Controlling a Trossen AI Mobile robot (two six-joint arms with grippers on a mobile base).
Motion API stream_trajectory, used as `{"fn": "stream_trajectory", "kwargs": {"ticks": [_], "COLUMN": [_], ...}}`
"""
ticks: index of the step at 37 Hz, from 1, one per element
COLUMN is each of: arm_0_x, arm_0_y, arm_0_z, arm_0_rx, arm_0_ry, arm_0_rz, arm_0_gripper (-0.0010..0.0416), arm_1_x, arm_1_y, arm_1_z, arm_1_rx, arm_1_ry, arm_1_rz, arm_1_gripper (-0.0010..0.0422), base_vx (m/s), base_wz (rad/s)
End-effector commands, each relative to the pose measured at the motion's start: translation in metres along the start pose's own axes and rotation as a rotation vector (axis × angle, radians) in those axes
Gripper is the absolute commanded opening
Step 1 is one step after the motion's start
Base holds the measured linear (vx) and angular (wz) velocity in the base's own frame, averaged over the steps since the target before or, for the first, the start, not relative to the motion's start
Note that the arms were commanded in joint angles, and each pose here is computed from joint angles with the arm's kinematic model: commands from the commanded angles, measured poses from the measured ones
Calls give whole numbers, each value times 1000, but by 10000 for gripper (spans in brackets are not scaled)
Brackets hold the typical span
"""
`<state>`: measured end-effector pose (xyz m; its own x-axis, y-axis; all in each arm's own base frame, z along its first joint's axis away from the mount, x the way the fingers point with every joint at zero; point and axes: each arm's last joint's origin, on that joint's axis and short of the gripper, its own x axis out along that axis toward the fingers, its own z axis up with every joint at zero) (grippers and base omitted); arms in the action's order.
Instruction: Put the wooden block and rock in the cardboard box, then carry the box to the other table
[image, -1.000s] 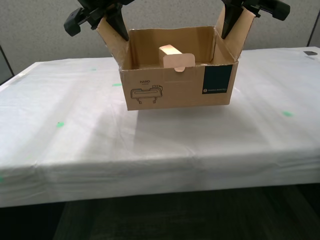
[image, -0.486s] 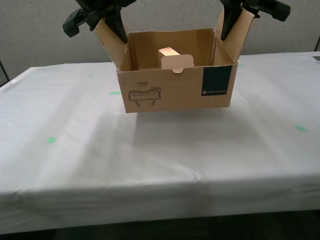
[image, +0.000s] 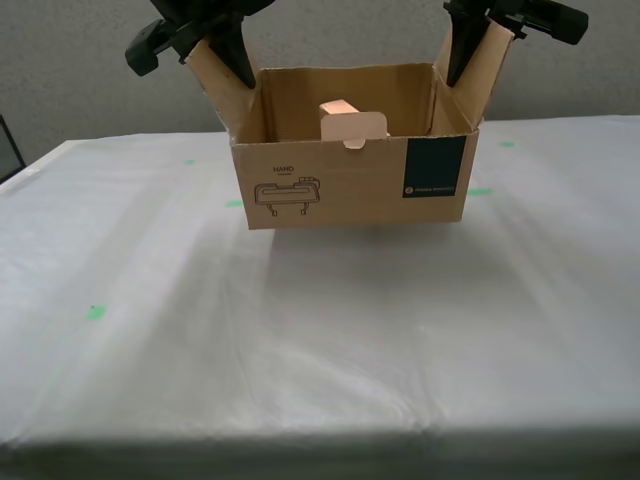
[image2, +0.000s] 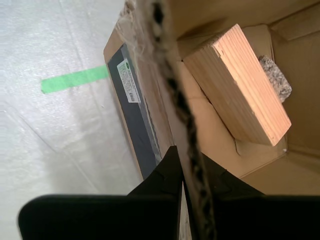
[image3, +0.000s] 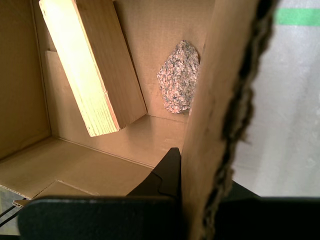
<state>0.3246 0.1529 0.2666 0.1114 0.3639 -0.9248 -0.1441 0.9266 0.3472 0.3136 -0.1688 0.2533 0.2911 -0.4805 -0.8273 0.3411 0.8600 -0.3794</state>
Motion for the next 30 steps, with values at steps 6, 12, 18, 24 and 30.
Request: {"fn": "stream_trajectory", "kwargs": {"ticks": [6, 12, 18, 24, 30], "arm_0_x": [-6, -13, -26, -45, -57], "arm_0_y": [3, 5, 11, 19, 16], "arm_0_z": [-1, -2, 4, 11, 16], "arm_0_rx": [28, 37, 23, 22, 50], "arm_0_ry": [-11, -33, -81, -142, -198], "arm_0_rz": [35, 43, 61, 71, 4], "arm_0_gripper": [-1, 0, -1, -1, -1], "arm_1_x": [-5, -12, -16, -12, -6], "arm_1_y": [-5, -9, -12, -14, -16], "arm_1_z": [4, 11, 20, 29, 41], "arm_1_rx": [63, 73, 82, 80, 86], "arm_1_ry": [0, -31, -59, -47, -51], "arm_1_rz": [-33, -39, -47, -54, -56], "arm_1_gripper": [-1, -1, -1, -1, -1], "base_vx": [57, 12, 0, 0, 0], "base_wz": [85, 22, 0, 0, 0]}}
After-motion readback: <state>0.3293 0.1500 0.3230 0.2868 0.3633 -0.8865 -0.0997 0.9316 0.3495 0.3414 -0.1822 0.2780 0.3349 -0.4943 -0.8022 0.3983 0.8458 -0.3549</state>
